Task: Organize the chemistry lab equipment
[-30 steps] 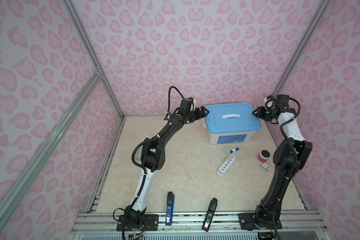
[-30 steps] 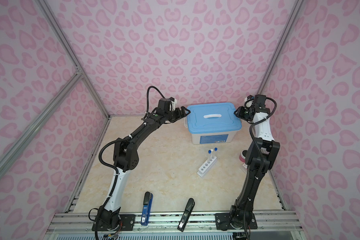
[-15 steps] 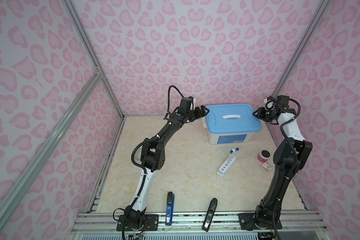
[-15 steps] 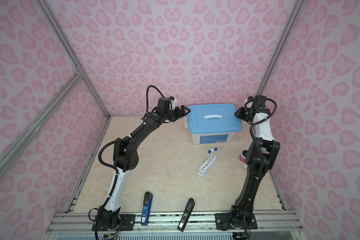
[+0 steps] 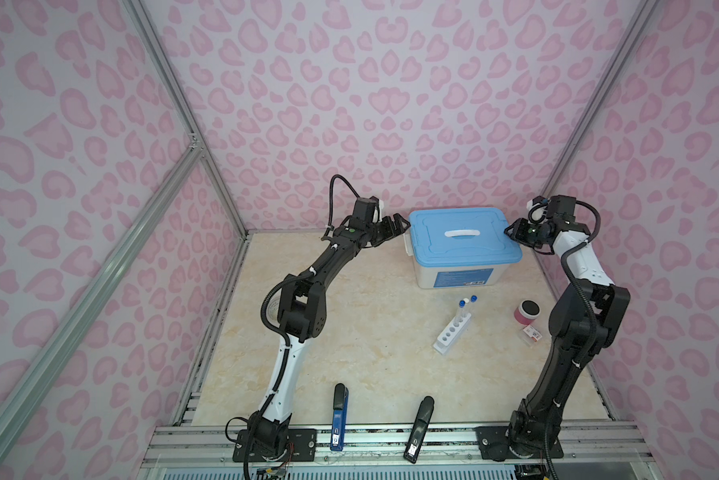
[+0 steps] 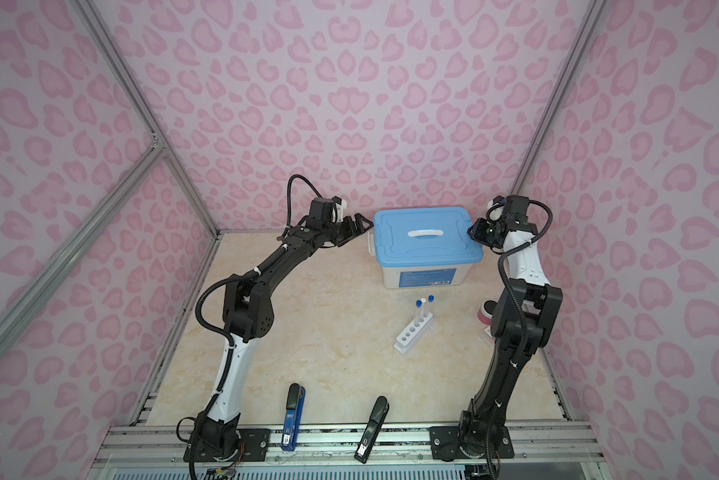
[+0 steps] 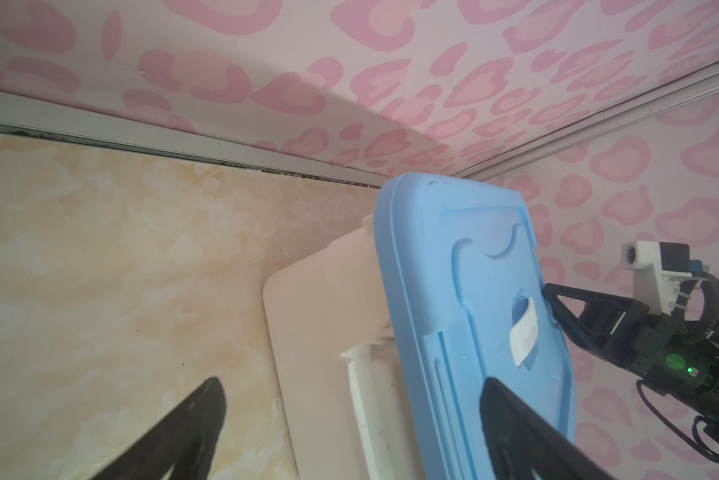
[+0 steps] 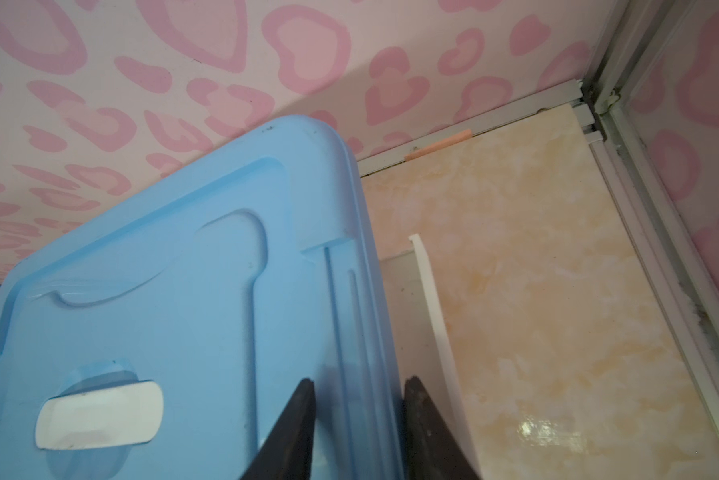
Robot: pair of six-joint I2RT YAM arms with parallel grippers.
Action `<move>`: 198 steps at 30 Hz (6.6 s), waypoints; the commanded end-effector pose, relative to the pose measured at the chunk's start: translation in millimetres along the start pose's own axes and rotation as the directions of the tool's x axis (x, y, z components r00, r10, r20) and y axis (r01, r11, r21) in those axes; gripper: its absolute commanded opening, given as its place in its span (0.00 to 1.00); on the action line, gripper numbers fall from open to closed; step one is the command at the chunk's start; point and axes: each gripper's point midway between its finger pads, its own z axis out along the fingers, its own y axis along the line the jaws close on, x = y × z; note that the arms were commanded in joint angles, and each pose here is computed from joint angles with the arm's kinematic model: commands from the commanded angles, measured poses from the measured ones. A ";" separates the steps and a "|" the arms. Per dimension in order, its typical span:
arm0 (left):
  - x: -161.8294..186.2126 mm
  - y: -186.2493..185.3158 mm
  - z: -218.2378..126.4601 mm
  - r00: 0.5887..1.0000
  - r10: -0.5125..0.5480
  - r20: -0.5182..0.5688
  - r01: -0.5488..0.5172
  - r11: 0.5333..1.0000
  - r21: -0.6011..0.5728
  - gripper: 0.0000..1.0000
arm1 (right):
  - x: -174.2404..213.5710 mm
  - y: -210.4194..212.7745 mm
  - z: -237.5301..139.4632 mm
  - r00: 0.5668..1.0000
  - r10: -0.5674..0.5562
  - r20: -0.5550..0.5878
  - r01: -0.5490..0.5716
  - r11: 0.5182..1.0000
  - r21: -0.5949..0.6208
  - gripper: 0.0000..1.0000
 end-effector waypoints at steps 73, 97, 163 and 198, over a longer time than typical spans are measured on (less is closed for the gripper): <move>-64.3 -74.3 -113.1 0.978 0.124 0.171 -0.142 0.985 0.102 0.97 | 30.3 30.3 14.8 0.989 0.147 0.011 -0.140 0.956 -0.260 0.68; -63.7 -75.5 -112.6 0.979 0.116 0.170 -0.136 0.984 0.112 0.97 | 35.6 19.6 5.8 0.996 0.094 -0.006 -0.094 0.985 -0.141 0.58; -62.7 -76.4 -114.5 0.977 0.121 0.174 -0.143 0.982 0.121 0.97 | 42.6 21.5 9.1 0.994 -0.056 -0.096 0.067 0.992 0.111 0.36; -64.2 -75.8 -116.5 0.977 0.120 0.175 -0.144 0.981 0.129 0.97 | 41.2 25.9 8.2 0.991 -0.076 -0.111 0.092 0.984 0.154 0.30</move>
